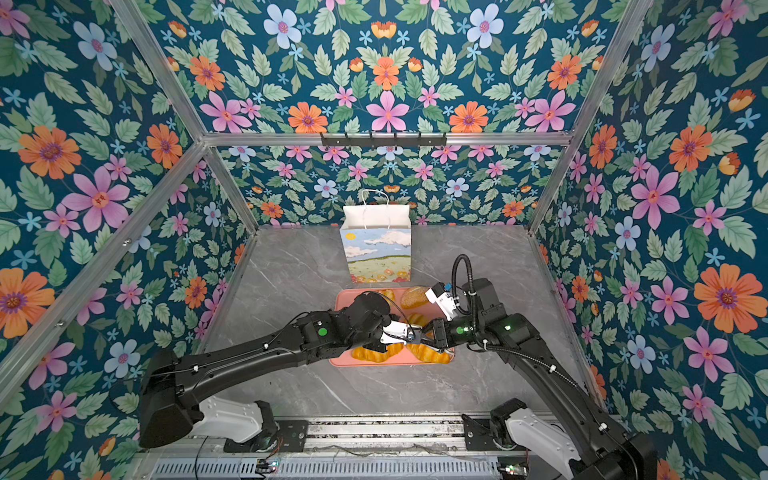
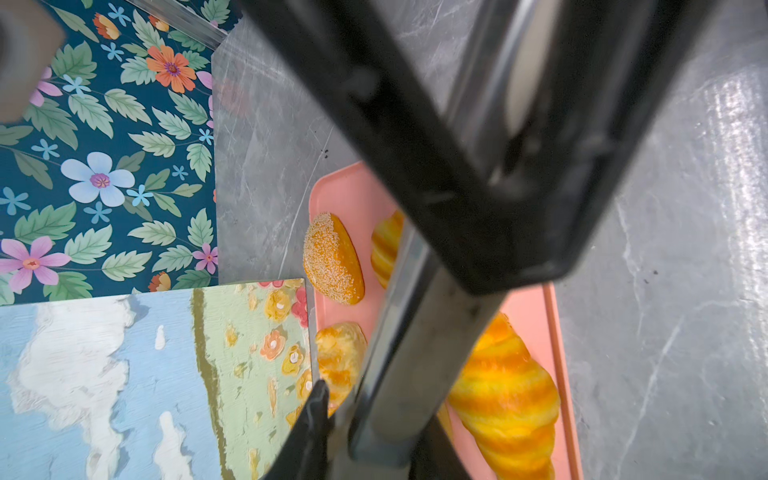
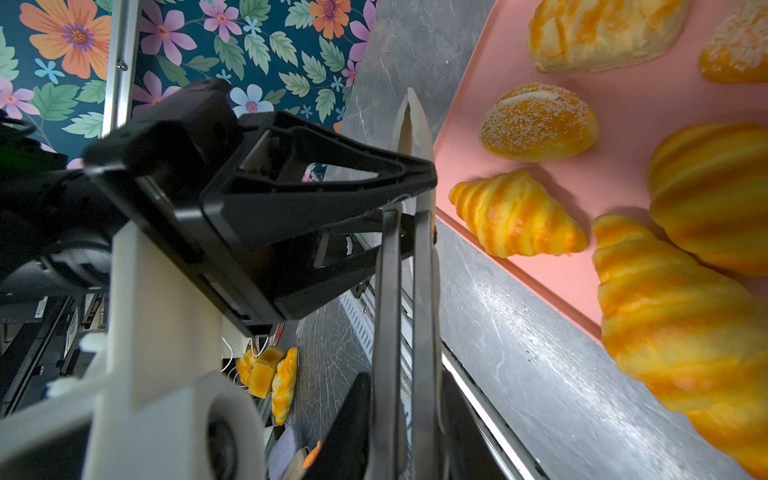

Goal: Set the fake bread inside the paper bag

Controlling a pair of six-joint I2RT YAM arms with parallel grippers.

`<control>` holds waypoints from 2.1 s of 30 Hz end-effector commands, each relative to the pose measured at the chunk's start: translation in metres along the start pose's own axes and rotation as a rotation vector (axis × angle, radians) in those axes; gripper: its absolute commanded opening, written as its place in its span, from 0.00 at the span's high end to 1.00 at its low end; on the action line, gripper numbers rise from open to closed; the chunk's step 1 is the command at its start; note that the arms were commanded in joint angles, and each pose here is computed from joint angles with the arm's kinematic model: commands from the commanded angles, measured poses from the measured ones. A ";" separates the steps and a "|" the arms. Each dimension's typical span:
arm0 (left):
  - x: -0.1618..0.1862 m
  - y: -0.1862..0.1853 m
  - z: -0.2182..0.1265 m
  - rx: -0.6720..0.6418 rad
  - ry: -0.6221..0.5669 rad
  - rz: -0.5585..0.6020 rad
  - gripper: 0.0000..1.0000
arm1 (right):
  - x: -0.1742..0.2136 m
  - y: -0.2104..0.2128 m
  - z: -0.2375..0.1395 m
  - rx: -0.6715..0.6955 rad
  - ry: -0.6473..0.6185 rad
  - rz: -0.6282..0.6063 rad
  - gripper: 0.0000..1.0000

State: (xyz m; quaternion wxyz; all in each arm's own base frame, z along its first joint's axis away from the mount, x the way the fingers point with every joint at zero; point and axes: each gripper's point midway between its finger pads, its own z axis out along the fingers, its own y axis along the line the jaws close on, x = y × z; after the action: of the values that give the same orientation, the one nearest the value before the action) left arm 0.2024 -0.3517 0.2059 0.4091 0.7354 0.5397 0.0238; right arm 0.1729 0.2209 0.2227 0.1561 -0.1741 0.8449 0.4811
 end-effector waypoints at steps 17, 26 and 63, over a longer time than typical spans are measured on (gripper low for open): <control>-0.020 0.057 -0.068 -0.264 -0.322 -0.281 0.32 | -0.008 -0.008 -0.022 0.184 -0.056 -0.013 0.81; 0.034 0.104 -0.093 -0.465 -0.358 -0.522 0.22 | -0.020 -0.029 -0.047 0.409 -0.125 0.066 0.77; 0.193 0.174 -0.099 -0.699 -0.383 -1.461 0.11 | 0.000 -0.063 -0.045 0.752 0.233 -0.061 0.67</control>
State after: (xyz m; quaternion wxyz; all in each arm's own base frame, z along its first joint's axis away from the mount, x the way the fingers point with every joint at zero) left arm 0.3685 -0.1478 0.2919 0.5994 0.0224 0.7779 -0.1874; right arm 0.1998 0.1525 0.1984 0.1345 -0.1674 0.9699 0.1149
